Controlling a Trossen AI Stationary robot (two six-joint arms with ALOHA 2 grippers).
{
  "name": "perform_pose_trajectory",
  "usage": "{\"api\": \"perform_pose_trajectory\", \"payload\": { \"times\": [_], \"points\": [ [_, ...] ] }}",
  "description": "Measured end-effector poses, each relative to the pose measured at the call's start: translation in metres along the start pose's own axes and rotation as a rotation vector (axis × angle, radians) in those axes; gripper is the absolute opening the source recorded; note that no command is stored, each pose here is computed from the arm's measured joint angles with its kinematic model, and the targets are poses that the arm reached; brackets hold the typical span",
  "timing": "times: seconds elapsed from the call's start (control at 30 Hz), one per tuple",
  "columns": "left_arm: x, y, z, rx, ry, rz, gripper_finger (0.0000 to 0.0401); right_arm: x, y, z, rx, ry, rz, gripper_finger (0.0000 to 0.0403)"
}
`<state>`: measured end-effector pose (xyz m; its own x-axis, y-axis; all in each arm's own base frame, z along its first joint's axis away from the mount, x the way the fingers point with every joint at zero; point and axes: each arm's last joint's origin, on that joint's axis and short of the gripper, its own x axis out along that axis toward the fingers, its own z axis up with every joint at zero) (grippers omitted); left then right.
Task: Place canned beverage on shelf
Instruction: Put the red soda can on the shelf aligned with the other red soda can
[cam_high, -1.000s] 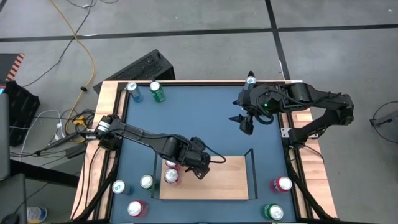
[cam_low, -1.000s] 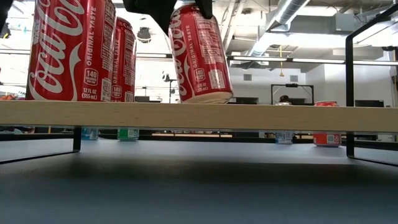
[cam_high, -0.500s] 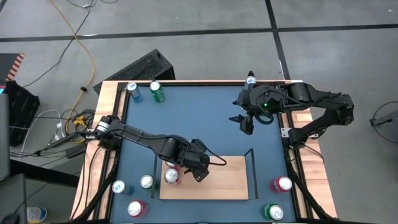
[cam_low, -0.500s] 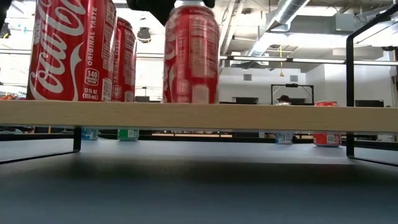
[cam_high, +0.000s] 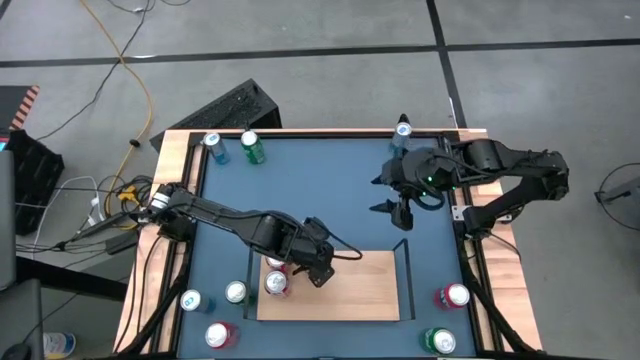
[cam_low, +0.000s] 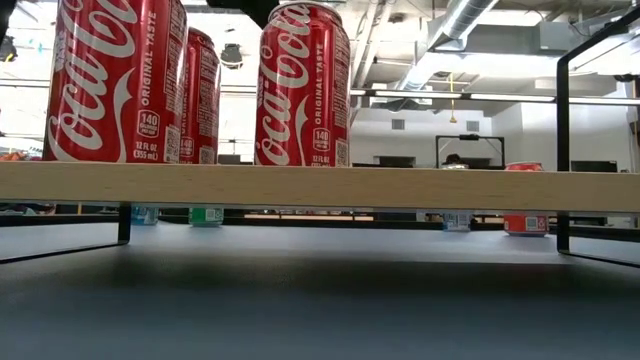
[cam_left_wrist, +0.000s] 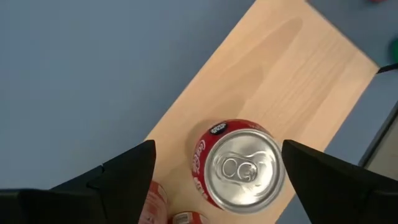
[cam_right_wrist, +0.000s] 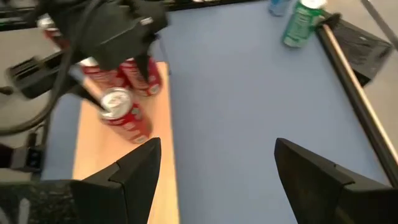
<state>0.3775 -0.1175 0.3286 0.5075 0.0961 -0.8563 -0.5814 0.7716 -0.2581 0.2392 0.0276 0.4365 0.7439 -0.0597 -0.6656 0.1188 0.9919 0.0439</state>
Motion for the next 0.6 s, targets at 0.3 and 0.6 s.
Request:
{"api": "perform_pose_trajectory", "payload": {
  "times": [0.3, 0.6],
  "points": [
    [-0.075, 0.016, 0.004, -0.002, -0.149, -0.101, 0.0334, 0.004, 0.050, 0.000, 0.008, -0.109, -0.026, 0.0301],
    [-0.185, 0.055, -0.012, -0.029, -0.422, -0.229, 0.0334, 0.078, 0.118, -0.001, 0.017, -0.136, -0.046, 0.0301]
  ]
}}
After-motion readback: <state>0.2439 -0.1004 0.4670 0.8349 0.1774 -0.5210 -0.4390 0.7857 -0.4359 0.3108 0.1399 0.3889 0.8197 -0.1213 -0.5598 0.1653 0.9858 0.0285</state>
